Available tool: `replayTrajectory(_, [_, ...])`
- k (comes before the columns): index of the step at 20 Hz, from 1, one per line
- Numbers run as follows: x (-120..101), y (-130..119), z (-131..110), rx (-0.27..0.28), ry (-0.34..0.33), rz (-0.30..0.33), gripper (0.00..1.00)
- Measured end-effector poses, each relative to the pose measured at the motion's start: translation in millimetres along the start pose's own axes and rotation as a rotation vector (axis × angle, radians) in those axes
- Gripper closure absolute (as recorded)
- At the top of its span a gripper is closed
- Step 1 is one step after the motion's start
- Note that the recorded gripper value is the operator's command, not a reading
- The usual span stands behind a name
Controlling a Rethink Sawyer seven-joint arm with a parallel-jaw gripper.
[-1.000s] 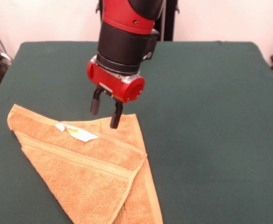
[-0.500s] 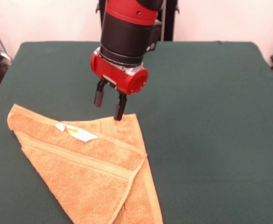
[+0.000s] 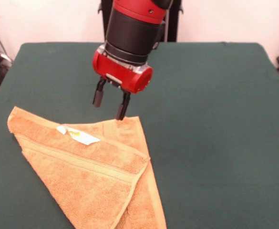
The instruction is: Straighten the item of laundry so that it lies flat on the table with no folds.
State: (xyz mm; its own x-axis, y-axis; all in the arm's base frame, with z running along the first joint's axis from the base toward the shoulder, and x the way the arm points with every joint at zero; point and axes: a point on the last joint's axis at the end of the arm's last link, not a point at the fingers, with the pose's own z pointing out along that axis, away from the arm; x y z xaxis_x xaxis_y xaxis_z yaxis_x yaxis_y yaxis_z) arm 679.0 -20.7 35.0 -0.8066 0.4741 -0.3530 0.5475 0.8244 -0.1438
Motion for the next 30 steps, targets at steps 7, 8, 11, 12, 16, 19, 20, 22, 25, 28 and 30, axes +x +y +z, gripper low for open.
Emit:
replayTrajectory(7, [16.8, 7.4, 5.3, -0.013, -0.009, -0.11, 0.0])
replayTrajectory(8, [18.2, 8.0, 6.7, -0.017, -0.006, -0.115, 0.0])
replayTrajectory(11, [24.4, 11.2, 15.9, -0.043, 0.015, -0.128, 0.0])
replayTrajectory(12, [25.9, 11.7, 18.6, -0.05, 0.021, -0.13, 0.0])
replayTrajectory(16, [29.2, 14.7, 24.1, -0.069, 0.035, -0.131, 0.0])
replayTrajectory(19, [33.4, 18.6, 27.7, -0.084, 0.044, -0.141, 0.0])
replayTrajectory(20, [34.1, 19.4, 28.1, -0.086, 0.045, -0.144, 0.0])
replayTrajectory(22, [36.7, 23.0, 28.8, -0.095, 0.048, -0.151, 0.0])
replayTrajectory(25, [40.0, 28.6, 28.6, -0.106, 0.052, -0.159, 0.0])
replayTrajectory(28, [42.6, 33.7, 28.3, -0.115, 0.055, -0.163, 0.0])
replayTrajectory(30, [43.3, 34.7, 28.1, -0.117, 0.055, -0.164, 0.0])
